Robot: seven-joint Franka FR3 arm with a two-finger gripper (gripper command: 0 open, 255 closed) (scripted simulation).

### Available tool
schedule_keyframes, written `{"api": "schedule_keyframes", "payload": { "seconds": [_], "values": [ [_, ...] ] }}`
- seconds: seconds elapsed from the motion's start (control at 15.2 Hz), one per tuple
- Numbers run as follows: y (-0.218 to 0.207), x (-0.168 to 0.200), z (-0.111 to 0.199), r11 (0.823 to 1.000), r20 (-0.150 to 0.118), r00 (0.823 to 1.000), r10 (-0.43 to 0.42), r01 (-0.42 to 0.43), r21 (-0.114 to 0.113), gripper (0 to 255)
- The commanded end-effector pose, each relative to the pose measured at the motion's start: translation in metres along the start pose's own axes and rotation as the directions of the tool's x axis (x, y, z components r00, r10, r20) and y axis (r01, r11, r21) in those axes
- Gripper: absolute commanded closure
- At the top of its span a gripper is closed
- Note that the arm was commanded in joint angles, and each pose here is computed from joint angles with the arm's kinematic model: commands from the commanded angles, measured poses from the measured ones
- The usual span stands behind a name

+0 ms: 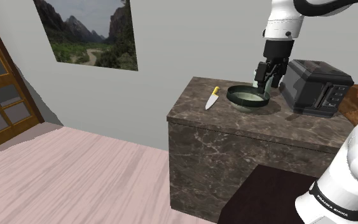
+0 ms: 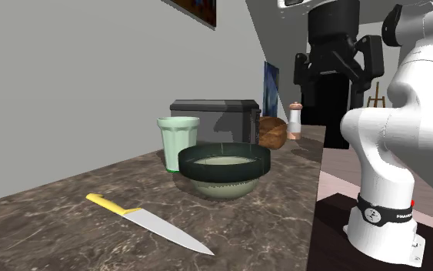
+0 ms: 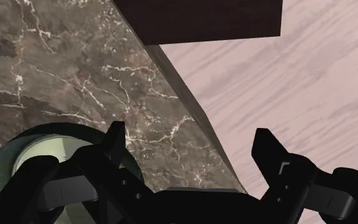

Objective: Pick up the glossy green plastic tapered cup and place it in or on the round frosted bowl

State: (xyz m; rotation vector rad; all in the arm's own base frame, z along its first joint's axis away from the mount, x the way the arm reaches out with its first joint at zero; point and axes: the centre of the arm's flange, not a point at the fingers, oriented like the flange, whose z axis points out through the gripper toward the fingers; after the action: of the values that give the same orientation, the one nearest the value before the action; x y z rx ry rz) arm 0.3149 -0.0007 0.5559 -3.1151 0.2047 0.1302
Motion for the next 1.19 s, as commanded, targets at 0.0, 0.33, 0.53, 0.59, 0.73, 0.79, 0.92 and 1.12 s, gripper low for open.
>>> {"api": "schedule_keyframes", "payload": {
  "seconds": [0.0, 0.33, 0.53, 0.59, 0.73, 0.79, 0.92, 1.12],
  "values": [
    [0.0, 0.0, 0.0, 1.0, 0.0, 1.0, 0.0, 0.0, 0.0, 0],
    [0.042, 0.045, 0.008, 0.997, -0.011, 0.998, 0.068, -0.068, -0.032, 0],
    [0.068, 0.07, 0.011, 0.993, -0.019, 0.994, 0.108, -0.109, -0.051, 0],
    [0.077, 0.078, 0.013, 0.991, -0.022, 0.992, 0.122, -0.123, -0.058, 0],
    [0.096, 0.094, 0.015, 0.986, -0.027, 0.989, 0.148, -0.15, -0.07, 0],
    [0.105, 0.102, 0.015, 0.984, -0.03, 0.986, 0.161, -0.163, -0.076, 0],
    [0.124, 0.117, 0.017, 0.978, -0.037, 0.982, 0.188, -0.19, -0.088, 0],
    [0.154, 0.139, 0.019, 0.967, -0.047, 0.973, 0.227, -0.231, -0.106, 0]
  ]
}}
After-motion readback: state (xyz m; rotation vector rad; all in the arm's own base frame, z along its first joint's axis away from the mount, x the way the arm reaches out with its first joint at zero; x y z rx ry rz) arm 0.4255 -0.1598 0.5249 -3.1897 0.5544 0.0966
